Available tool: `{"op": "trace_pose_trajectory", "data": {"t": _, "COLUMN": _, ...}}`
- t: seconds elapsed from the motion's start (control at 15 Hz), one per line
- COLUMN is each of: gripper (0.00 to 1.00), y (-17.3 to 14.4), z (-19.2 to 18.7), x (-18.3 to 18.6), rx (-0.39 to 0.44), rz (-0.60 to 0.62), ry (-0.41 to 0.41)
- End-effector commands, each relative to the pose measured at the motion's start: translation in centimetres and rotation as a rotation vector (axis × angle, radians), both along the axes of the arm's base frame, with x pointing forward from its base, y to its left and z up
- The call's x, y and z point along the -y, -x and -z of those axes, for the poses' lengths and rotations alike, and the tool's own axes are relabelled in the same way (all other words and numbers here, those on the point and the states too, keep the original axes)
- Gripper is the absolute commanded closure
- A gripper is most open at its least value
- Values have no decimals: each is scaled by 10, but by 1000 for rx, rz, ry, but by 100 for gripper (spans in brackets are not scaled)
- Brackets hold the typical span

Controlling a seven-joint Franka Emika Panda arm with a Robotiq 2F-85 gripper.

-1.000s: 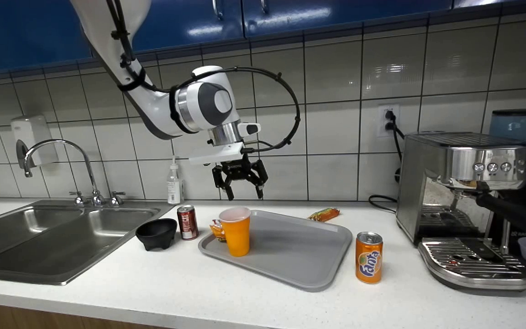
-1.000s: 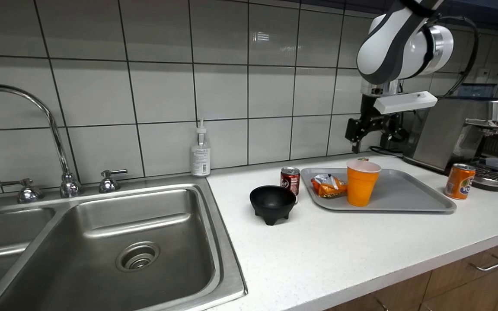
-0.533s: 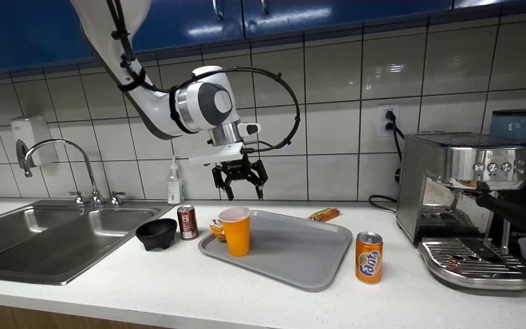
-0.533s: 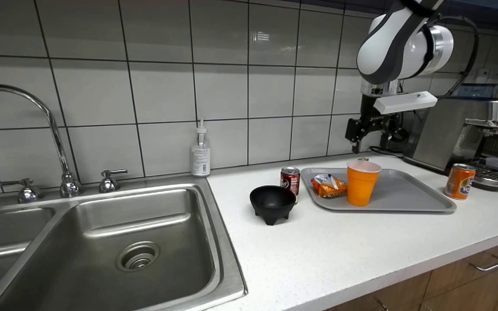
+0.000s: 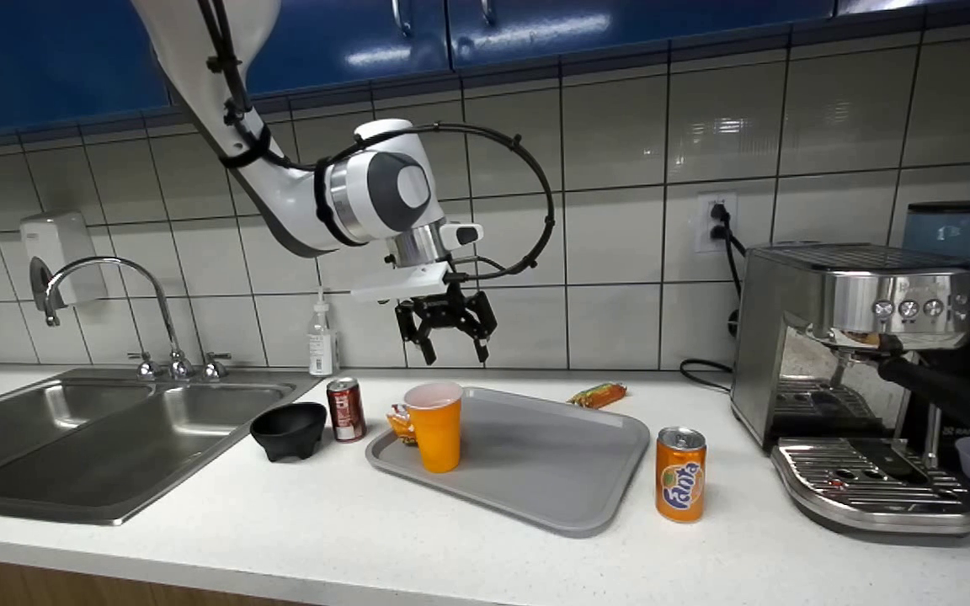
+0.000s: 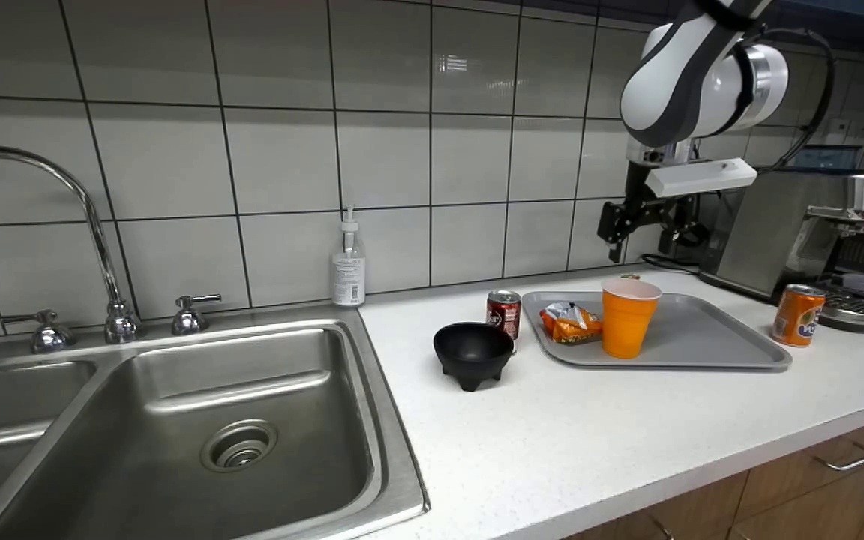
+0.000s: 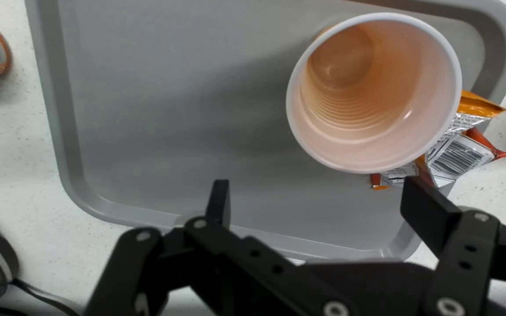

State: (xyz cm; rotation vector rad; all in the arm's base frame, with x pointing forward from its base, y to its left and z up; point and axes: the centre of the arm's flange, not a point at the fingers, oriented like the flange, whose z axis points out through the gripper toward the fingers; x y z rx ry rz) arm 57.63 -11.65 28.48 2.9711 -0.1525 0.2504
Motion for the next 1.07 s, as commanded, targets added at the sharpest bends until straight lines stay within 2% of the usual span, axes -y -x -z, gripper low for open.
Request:
{"op": "trace_pose_trajectory", "data": {"t": 0.0, "gripper": 0, "y": -12, "z": -6, "x": 9, "rx": 43, "rz": 60, "ry": 6}}
{"op": "trace_pose_trajectory", "data": {"t": 1.0, "gripper": 0, "y": -71, "z": 2, "x": 51, "rx": 102, "rz": 198, "ry": 6}}
